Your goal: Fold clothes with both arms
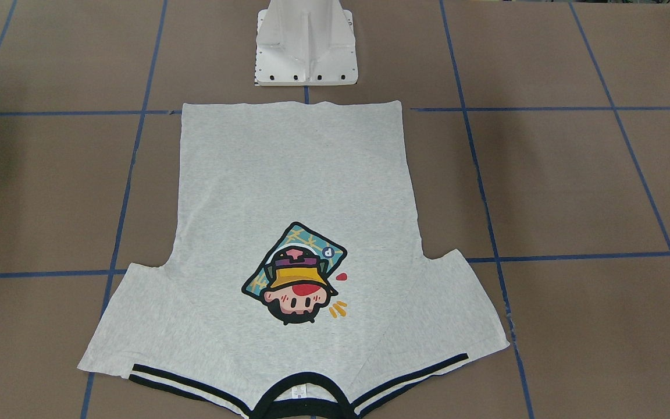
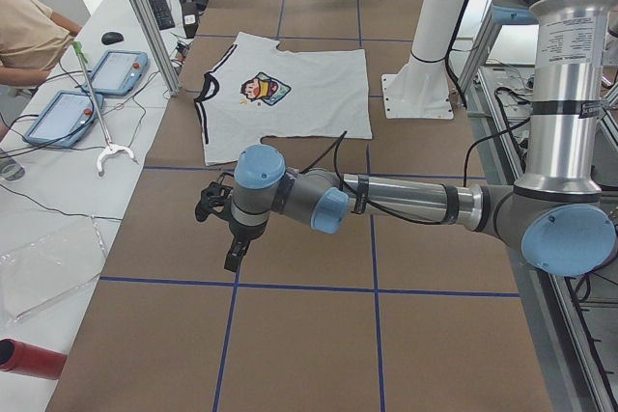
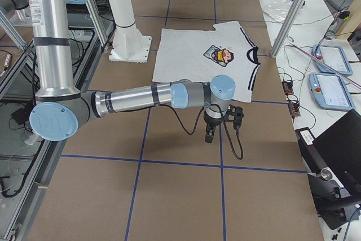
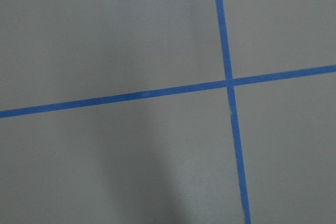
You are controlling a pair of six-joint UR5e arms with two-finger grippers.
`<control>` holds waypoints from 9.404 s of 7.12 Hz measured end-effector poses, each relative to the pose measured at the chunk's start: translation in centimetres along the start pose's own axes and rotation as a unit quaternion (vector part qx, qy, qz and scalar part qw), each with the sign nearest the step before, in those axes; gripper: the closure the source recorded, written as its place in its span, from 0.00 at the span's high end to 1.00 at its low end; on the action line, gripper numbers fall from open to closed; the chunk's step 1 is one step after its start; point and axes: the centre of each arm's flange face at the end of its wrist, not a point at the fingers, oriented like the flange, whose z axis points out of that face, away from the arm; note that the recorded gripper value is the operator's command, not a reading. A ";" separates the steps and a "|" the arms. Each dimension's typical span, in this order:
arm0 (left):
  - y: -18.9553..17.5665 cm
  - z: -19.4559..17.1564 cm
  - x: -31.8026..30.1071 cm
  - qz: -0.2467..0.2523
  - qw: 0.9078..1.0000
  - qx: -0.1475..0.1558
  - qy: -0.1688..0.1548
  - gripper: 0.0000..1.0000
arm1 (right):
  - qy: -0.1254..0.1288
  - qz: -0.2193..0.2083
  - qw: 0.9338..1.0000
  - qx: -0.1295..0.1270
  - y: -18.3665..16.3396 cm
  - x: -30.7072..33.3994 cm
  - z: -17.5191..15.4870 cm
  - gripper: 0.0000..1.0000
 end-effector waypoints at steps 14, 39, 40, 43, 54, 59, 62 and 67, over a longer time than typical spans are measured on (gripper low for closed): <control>-0.1 0.0 1.2 0.027 0.998 0.024 0.052 1.00 | -0.046 0.108 0.960 0.254 -16.4 -32.4 20.0 0.79; -0.4 -0.1 1.4 0.027 0.998 0.026 0.053 1.00 | 0.010 0.068 0.957 0.281 -11.3 -56.6 16.9 0.30; -0.4 -0.1 1.4 0.027 0.998 0.026 0.053 1.00 | 0.014 0.068 0.957 0.283 -11.5 -56.8 17.0 0.99; -1.1 0.0 1.7 0.001 0.998 0.025 0.055 1.00 | 0.014 0.060 0.956 0.286 -11.0 -57.3 17.0 1.00; -21.5 19.5 30.0 -0.172 0.974 0.024 0.145 0.84 | -0.147 0.005 0.975 0.166 3.4 -43.1 6.9 1.00; -24.3 23.9 34.1 -0.190 0.972 0.038 0.136 0.52 | -0.138 0.008 0.977 0.164 4.0 -41.4 7.6 1.00; -24.8 25.6 35.8 -0.185 0.973 0.046 0.127 0.44 | -0.134 0.010 0.977 0.165 3.9 -41.2 8.0 1.00; -24.8 25.7 35.7 -0.185 0.973 0.046 0.128 0.00 | -0.133 0.014 0.977 0.166 4.2 -41.7 8.5 1.00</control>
